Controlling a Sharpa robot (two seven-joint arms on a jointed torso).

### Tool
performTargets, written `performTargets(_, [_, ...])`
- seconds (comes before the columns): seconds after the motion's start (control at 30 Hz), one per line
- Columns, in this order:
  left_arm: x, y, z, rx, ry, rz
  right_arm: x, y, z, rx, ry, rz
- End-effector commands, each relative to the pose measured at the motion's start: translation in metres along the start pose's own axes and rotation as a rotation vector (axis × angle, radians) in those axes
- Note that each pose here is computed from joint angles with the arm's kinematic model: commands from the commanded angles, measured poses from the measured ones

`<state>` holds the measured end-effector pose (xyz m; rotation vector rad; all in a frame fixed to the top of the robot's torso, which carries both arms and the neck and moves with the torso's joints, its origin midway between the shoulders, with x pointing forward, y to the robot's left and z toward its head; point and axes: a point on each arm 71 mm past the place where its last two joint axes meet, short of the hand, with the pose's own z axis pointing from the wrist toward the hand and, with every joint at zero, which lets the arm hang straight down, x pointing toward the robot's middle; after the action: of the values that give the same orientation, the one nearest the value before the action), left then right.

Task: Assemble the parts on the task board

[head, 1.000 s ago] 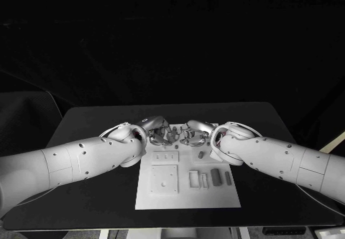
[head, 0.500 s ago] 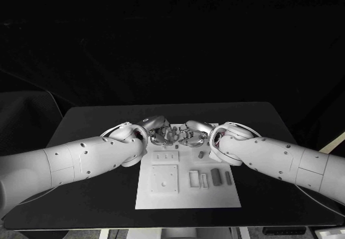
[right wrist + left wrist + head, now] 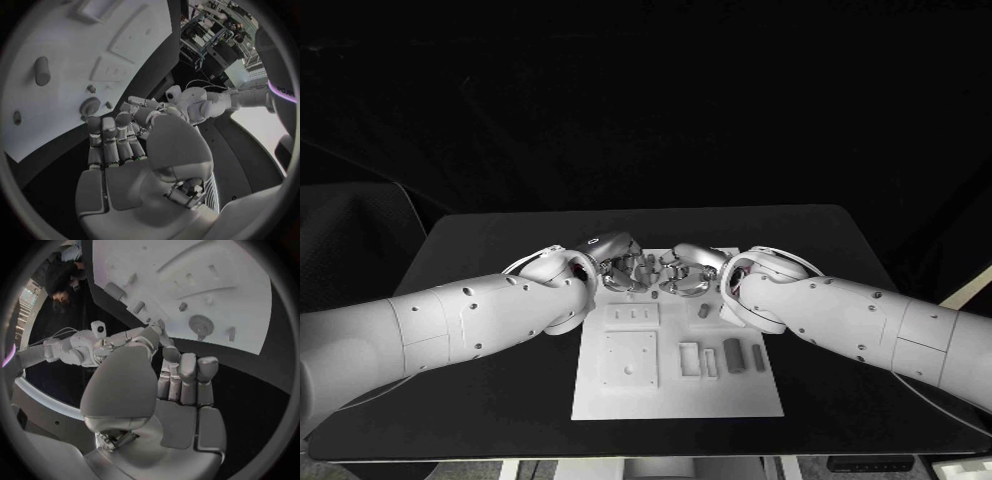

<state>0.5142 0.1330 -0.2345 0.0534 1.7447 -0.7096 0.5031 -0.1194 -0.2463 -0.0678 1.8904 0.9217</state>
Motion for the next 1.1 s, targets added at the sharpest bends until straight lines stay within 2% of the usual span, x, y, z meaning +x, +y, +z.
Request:
performTargets(0.03, [-0.0005,-0.0034,0.0007,0.014,-0.008,0.003,0.003,0.0012,0.0005,-0.006,0.02,-0.013])
performTargets(1.1, [0.0007,-0.0066,0.0015,0.019,-0.006,-0.004,0.0057,-0.0021,0.0039,0.008,0.023,-0.016])
